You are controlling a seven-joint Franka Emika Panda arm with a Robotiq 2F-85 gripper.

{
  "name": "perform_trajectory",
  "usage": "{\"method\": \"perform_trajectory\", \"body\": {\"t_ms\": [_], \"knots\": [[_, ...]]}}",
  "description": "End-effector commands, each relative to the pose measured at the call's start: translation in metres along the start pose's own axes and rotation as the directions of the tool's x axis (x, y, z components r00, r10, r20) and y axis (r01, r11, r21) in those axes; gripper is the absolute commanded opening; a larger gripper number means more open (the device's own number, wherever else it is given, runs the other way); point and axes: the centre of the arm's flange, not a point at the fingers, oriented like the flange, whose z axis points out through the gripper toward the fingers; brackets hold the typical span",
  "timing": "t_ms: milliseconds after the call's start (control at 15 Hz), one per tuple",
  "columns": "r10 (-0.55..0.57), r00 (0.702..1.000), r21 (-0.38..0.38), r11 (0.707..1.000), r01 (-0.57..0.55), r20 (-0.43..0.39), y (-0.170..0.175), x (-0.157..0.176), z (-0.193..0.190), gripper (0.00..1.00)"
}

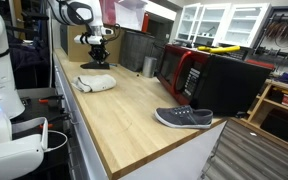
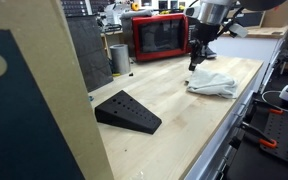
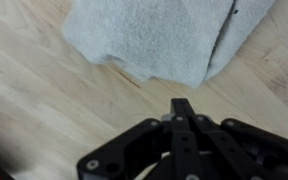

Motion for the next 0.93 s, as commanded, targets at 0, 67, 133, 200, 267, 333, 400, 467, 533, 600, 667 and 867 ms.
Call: {"method": "perform_trajectory", "body": {"t_ms": [0, 67, 133, 200, 267, 333, 400, 467, 533, 600, 667, 867], "knots": [[0.062, 0.996, -0.024, 0.998, -0.06, 0.057, 0.008, -0.034, -0.008, 0.0], [0.074, 0.994, -0.027, 0.997, -0.072, 0.075, 0.015, -0.038, -0.005, 0.0], [0.09, 0.992, -0.022, 0.996, -0.088, 0.092, 0.023, -0.042, 0.002, 0.0], [0.106, 0.989, -0.013, 0.994, -0.105, 0.105, 0.029, -0.046, 0.009, 0.0], [0.123, 0.986, -0.008, 0.992, -0.123, 0.117, 0.034, -0.05, 0.016, 0.0], [0.138, 0.982, -0.004, 0.99, -0.139, 0.127, 0.039, -0.054, 0.022, 0.0], [0.147, 0.98, -0.001, 0.989, -0.148, 0.133, 0.044, -0.057, 0.03, 0.0], [0.152, 0.978, 0.002, 0.988, -0.154, 0.139, 0.049, -0.059, 0.039, 0.0], [0.162, 0.976, 0.004, 0.986, -0.164, 0.148, 0.053, -0.062, 0.047, 0.0], [0.168, 0.973, 0.003, 0.985, -0.171, 0.157, 0.057, -0.065, 0.055, 0.0], [0.17, 0.972, -0.003, 0.985, -0.171, 0.16, 0.059, -0.067, 0.062, 0.0], [0.147, 0.978, -0.038, 0.989, -0.143, 0.148, 0.066, -0.071, 0.074, 0.0]]}}
